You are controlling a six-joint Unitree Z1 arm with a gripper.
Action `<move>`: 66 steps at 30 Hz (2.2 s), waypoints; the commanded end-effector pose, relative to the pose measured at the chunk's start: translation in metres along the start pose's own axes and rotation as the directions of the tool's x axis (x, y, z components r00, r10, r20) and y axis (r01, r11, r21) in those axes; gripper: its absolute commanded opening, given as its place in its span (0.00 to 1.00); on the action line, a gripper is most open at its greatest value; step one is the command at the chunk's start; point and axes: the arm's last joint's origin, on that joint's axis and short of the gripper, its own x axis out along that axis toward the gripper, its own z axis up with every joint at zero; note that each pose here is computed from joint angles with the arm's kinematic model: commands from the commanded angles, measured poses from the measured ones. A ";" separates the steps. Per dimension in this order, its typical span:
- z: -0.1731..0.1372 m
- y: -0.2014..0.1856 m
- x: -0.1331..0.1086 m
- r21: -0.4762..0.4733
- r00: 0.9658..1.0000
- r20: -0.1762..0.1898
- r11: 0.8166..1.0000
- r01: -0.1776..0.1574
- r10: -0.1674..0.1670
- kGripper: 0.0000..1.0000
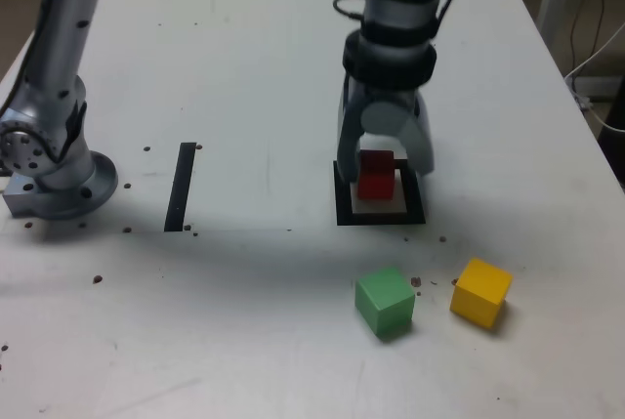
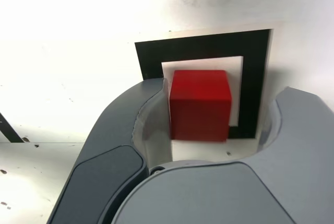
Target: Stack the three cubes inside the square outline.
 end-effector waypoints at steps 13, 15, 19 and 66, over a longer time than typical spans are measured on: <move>0.007 -0.049 -0.076 0.143 0.988 0.085 0.980 -0.138 0.127 1.00; 0.019 -0.058 -0.075 0.183 0.990 0.087 0.975 -0.129 0.114 1.00; 0.035 -0.074 -0.071 0.252 0.992 0.091 0.961 -0.111 0.091 1.00; 0.097 -0.157 0.019 0.514 0.999 -0.030 0.857 0.029 -0.016 0.28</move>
